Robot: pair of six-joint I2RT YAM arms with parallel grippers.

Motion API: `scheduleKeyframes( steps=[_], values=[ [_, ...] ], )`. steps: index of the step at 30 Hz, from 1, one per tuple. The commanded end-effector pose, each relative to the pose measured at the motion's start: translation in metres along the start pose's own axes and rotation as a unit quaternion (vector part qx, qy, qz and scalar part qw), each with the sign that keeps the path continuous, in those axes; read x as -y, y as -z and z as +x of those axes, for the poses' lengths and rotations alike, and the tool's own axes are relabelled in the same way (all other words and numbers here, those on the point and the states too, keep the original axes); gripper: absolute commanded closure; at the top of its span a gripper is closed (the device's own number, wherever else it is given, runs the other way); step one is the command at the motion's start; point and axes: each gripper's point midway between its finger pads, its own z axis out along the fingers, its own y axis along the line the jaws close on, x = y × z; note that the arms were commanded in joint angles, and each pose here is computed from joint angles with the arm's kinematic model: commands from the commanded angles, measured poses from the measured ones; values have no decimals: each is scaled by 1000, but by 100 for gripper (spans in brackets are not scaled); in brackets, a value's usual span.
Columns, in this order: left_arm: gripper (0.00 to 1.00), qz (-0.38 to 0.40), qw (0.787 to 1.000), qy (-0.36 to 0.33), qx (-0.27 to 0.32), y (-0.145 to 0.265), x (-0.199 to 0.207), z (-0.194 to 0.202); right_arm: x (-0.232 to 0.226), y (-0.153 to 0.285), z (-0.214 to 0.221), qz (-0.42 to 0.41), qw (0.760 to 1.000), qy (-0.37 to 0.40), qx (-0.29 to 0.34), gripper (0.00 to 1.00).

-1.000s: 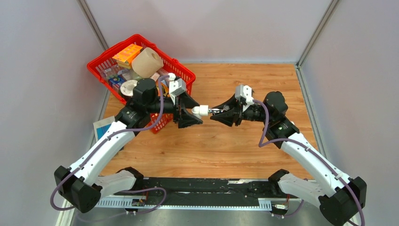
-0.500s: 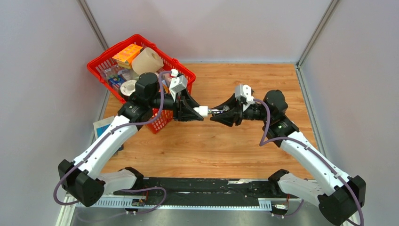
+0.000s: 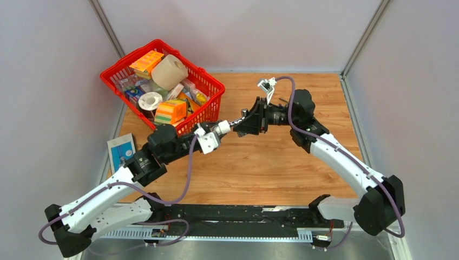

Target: Install the water faucets

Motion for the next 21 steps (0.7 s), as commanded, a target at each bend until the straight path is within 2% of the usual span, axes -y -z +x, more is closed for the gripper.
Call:
scheduleKeyframes(
  steps=[1, 4, 6, 7, 11, 15, 17, 21],
  values=[
    [100, -192, 963, -157, -104, 12, -61, 33, -3, -5, -19, -7, 989, -144, 11, 100],
    [100, -236, 934, -232, -135, 20, -62, 45, 7, -7, -13, 6, 986, -168, 7, 100],
    [100, -251, 924, -251, -143, 21, -60, 47, 13, -8, -9, 16, 984, -180, 0, 99],
    [100, -250, 925, -247, -143, 20, -59, 46, 18, -8, -6, 25, 983, -184, -2, 97],
    [100, -237, 953, -145, -116, 16, -49, 43, 25, -5, -5, 37, 985, -170, -1, 91],
    [100, -221, 965, -96, -103, 14, -38, 45, 32, 3, -12, 55, 986, -154, 16, 93],
    [100, -221, 967, -88, -95, 15, -36, 46, 33, 5, -12, 56, 987, -149, 16, 100],
    [100, -214, 969, -77, -93, 13, -32, 47, 33, 6, -12, 60, 989, -135, 20, 100]
  ],
)
